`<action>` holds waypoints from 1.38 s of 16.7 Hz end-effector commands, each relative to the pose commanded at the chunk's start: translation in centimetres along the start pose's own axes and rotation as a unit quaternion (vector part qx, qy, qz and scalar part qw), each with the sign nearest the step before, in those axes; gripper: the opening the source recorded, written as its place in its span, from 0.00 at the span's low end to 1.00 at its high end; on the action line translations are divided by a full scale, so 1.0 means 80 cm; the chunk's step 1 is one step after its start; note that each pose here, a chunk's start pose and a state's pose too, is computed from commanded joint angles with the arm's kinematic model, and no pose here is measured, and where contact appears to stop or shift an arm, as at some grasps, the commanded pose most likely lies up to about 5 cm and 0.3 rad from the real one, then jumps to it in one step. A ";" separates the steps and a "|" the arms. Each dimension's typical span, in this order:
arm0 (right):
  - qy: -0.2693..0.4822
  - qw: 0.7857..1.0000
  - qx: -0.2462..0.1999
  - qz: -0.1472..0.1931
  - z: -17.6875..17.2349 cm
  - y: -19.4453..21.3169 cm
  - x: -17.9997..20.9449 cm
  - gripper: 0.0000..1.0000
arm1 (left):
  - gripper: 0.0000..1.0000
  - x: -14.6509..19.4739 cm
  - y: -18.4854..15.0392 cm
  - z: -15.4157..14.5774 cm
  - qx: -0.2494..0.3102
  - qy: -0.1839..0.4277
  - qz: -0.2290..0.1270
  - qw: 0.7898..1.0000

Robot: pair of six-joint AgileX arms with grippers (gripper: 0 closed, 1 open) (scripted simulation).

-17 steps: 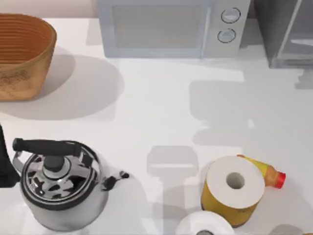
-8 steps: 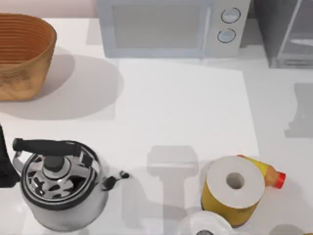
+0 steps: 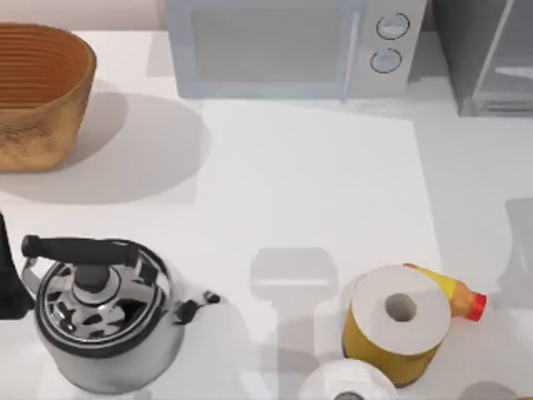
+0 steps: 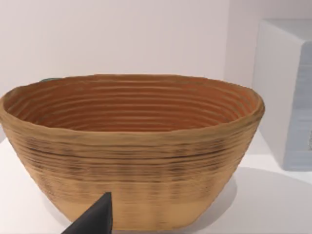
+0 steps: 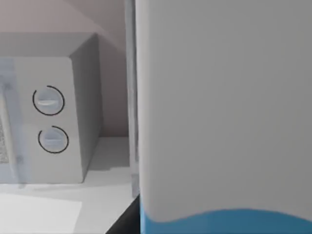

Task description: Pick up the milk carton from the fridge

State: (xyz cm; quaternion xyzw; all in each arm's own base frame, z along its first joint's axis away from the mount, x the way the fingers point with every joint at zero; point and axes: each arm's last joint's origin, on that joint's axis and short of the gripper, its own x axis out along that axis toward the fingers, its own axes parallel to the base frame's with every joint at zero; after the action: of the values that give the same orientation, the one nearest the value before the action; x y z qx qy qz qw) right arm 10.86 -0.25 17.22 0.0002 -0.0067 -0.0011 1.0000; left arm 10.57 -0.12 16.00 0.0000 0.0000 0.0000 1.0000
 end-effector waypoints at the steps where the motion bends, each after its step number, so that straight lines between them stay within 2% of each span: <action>1: 0.003 1.000 0.000 0.001 -0.007 0.001 -0.002 0.00 | 1.00 0.000 0.000 0.000 0.000 0.000 0.000 1.000; 9: 0.007 1.000 0.001 0.001 -0.015 0.001 -0.004 0.00 | 1.00 0.000 0.000 0.000 0.000 0.000 0.000 1.000; 12: 0.004 1.000 0.000 0.020 -0.011 0.002 0.001 0.00 | 1.00 0.000 0.000 0.000 0.000 0.000 0.000 1.000; 16: -0.006 0.997 -0.003 0.080 -0.002 0.002 0.019 0.00 | 1.00 0.000 0.000 0.000 0.000 0.000 0.000 1.000; 23: 0.014 0.975 0.007 0.223 -0.021 -0.002 0.068 0.00 | 1.00 0.000 0.000 0.000 0.000 0.000 0.000 1.000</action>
State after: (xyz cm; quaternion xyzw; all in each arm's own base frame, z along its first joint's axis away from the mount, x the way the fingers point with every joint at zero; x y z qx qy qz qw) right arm 16.35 -0.41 15.61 0.0053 0.0078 0.2224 0.9749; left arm 10.57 -0.12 16.00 0.0000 0.0000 0.0000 1.0000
